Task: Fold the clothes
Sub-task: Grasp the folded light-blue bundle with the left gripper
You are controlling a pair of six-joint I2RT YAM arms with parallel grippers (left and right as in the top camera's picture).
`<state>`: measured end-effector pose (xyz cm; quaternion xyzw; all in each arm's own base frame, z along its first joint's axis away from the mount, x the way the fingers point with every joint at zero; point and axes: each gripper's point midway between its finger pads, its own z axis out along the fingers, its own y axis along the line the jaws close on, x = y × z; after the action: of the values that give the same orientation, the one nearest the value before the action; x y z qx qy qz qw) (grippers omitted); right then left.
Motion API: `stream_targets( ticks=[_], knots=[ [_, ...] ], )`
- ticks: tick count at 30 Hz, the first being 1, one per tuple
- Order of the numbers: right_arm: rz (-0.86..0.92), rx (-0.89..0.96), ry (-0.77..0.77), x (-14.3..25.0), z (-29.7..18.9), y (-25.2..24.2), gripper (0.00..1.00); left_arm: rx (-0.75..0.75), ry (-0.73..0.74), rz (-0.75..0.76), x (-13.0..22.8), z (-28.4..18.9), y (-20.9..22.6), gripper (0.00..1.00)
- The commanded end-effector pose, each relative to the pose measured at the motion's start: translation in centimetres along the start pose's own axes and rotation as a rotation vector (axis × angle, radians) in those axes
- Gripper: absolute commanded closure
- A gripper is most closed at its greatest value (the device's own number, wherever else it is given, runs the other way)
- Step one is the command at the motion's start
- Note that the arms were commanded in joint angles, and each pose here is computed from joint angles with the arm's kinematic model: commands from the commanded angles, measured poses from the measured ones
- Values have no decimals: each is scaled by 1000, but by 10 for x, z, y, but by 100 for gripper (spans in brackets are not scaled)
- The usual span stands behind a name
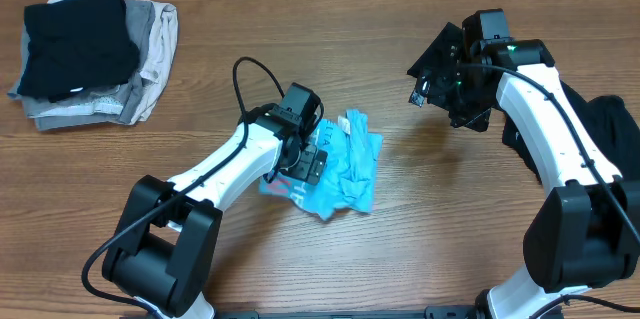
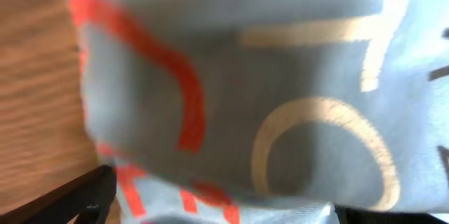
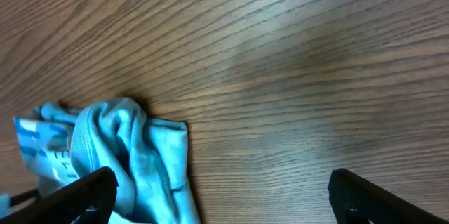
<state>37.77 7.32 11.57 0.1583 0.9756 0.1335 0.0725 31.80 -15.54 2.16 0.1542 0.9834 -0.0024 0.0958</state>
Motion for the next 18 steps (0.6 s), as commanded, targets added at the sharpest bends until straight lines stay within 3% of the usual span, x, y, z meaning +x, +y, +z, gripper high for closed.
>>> stream_targets(
  ticks=[1, 12, 18],
  knots=[
    [-14, 6, -40, -4, -11, 1, 0, -180, -51, -54, -11, 1, 39, 0],
    [-13, 13, -40, -4, -11, -1, 0, -294, -272, -221, -63, -10, 116, 0],
    [-11, 5, -47, -6, -12, -1, 0, -320, -331, -145, -88, -31, 132, 0]
  ],
)
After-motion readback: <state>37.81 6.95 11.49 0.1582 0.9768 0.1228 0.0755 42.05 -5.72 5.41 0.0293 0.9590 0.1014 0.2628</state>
